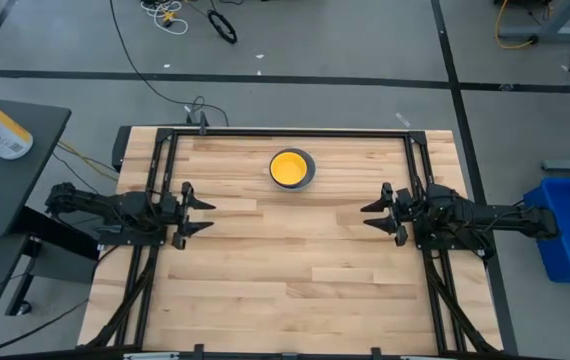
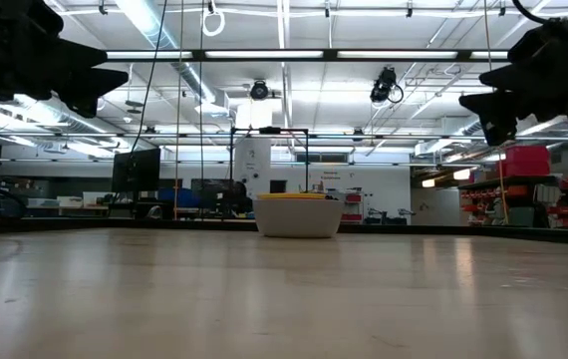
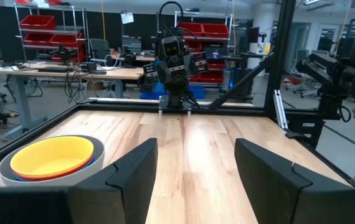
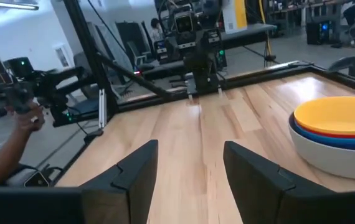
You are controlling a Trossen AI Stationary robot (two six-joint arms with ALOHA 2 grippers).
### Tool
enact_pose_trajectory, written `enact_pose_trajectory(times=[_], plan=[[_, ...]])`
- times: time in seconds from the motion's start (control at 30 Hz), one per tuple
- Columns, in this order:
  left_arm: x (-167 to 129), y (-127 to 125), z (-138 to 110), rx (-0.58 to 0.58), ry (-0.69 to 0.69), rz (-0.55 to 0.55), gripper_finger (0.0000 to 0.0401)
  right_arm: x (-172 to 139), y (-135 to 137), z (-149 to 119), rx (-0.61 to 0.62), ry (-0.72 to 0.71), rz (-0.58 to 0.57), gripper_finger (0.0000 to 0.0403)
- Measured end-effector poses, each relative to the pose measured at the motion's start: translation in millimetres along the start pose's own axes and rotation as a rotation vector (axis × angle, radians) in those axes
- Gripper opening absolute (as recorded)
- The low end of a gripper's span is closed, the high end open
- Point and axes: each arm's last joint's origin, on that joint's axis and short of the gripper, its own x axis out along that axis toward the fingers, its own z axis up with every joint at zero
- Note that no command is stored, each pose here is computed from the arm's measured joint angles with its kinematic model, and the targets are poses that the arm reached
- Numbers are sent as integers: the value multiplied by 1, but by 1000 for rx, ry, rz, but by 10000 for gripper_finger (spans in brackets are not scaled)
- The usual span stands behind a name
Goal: Nest bowls inside each other
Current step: Return to Home Position
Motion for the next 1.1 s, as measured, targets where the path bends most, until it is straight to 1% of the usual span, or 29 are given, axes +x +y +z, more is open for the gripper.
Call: enact_pose_trajectory(times=[0.17, 0.2, 0.3, 0.33, 0.37, 0.43, 0.47, 0.5, 0.63, 0.77, 0.93, 1.0, 1.1], plan=[[0, 0, -1, -1, 6, 0, 222, 0, 1, 1, 22, -12, 16, 193], [0, 0, -1, -2, 7, 0, 222, 0, 2, 3, -10, -24, 60, 193], [0, 0, -1, -4, 10, 0, 222, -2, 13, 12, -150, -96, 316, 190], [0, 0, -1, -4, 10, 0, 222, -4, 17, 15, -189, -132, 384, 190], [0, 0, -1, -4, 12, 0, 222, -6, 20, 18, -222, -164, 438, 189], [0, 0, -1, -3, 13, 0, 222, -8, 23, 20, -249, -193, 478, 188], [0, 0, -1, -3, 14, 0, 222, -8, 23, 20, -246, -192, 472, 188], [0, 0, -1, -3, 15, 0, 222, -8, 22, 19, -237, -188, 440, 188], [0, 0, -1, -3, 16, -1, 222, -4, 18, 10, -189, -118, 241, 190], [0, 0, -2, -3, 19, -1, 222, -3, 18, 5, -216, -90, 160, 195], [0, 0, -2, -1, 24, -4, 222, -2, 22, -3, -253, -29, 110, 196], [0, 0, -2, 2, 24, -4, 222, -3, 25, -6, -282, -11, 133, 195], [0, 0, -2, 2, 25, -4, 222, -3, 31, -10, -296, 33, 212, 192]])
